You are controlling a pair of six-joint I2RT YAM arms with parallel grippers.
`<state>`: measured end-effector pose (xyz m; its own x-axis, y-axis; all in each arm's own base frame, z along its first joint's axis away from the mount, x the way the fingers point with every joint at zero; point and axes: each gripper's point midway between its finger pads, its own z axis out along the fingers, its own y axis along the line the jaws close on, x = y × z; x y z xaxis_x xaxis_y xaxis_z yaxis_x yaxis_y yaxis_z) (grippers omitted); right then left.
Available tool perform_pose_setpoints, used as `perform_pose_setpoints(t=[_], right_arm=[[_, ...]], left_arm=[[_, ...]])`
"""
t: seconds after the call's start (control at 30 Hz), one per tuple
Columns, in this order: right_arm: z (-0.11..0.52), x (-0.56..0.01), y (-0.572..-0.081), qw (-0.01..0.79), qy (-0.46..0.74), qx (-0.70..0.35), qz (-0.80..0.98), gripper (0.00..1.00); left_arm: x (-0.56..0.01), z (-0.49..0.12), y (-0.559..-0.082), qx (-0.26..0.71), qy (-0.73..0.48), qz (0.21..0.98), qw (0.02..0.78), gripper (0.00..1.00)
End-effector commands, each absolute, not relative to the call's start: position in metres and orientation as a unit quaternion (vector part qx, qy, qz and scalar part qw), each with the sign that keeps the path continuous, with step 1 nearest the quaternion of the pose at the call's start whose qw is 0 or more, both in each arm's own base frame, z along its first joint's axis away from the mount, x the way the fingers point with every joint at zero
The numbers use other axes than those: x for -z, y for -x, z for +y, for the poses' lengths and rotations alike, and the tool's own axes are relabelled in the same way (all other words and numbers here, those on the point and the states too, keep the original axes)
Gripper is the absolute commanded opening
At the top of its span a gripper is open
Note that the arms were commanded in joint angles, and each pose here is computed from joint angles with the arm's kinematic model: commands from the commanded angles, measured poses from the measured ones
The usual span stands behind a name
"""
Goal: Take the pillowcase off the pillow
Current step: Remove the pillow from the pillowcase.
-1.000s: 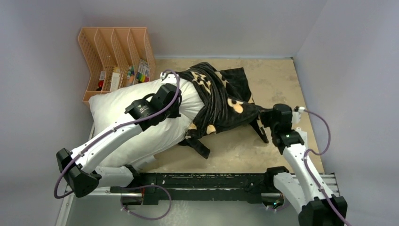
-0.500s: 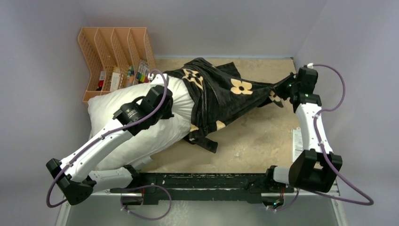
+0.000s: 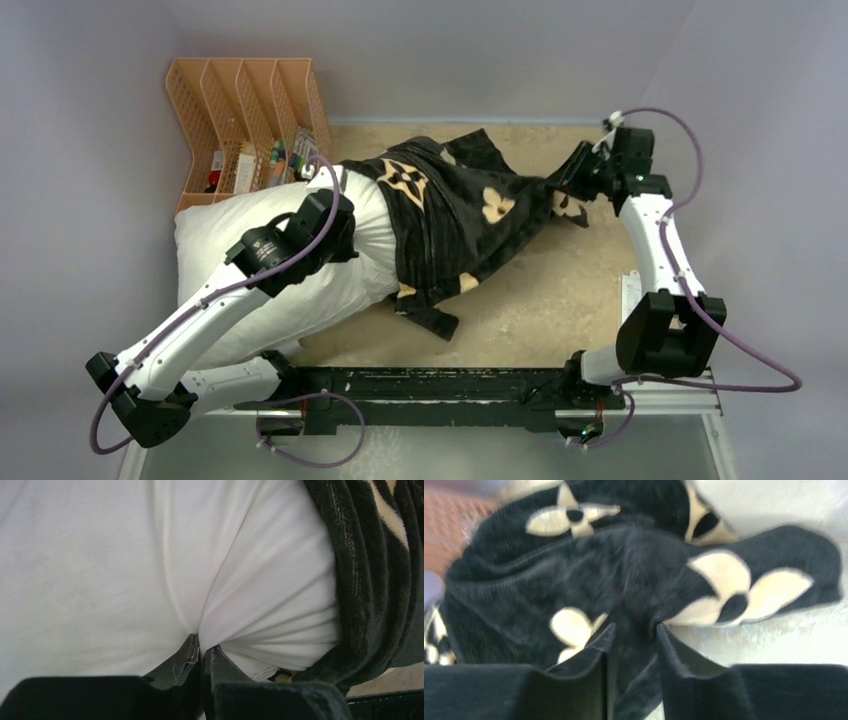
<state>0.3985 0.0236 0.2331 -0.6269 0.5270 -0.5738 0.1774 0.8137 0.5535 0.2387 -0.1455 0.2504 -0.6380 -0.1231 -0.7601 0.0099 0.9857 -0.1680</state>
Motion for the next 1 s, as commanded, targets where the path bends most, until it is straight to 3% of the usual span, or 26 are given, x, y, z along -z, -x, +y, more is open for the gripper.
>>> perform_pose_setpoints(t=[0.0, 0.1, 0.17, 0.4, 0.5, 0.77, 0.8, 0.83, 0.97], right_arm=[[0.061, -0.198, -0.362, 0.345, -0.163, -0.261, 0.886, 0.47], [0.072, -0.186, -0.337, 0.332, -0.193, -0.294, 0.875, 0.66], [0.078, -0.184, -0.322, 0.326, -0.213, -0.315, 0.865, 0.73], [0.136, -0.172, -0.266, 0.237, -0.314, -0.455, 0.799, 0.79], [0.159, -0.164, -0.257, 0.227, -0.351, -0.485, 0.768, 0.98], [0.221, -0.153, -0.269, 0.174, -0.364, -0.537, 0.741, 0.99], [0.225, -0.151, -0.273, 0.170, -0.366, -0.538, 0.740, 0.96], [0.225, -0.149, -0.279, 0.171, -0.372, -0.535, 0.739, 0.85], [0.207, -0.167, -0.303, 0.250, -0.392, -0.498, 0.732, 0.14]], left_arm=[[-0.241, -0.137, -0.245, 0.050, 0.025, 0.906, 0.419, 0.00], [-0.234, -0.146, -0.250, 0.057, 0.018, 0.909, 0.413, 0.00], [-0.231, -0.150, -0.252, 0.058, 0.015, 0.910, 0.410, 0.00], [-0.225, -0.156, -0.257, 0.062, 0.010, 0.910, 0.409, 0.00], [-0.223, -0.158, -0.258, 0.065, 0.009, 0.911, 0.408, 0.00], [-0.223, -0.160, -0.258, 0.068, 0.005, 0.911, 0.406, 0.00], [-0.223, -0.161, -0.258, 0.069, 0.005, 0.911, 0.406, 0.00], [-0.222, -0.161, -0.258, 0.069, 0.005, 0.912, 0.405, 0.00], [-0.224, -0.157, -0.255, 0.065, 0.011, 0.912, 0.406, 0.00]])
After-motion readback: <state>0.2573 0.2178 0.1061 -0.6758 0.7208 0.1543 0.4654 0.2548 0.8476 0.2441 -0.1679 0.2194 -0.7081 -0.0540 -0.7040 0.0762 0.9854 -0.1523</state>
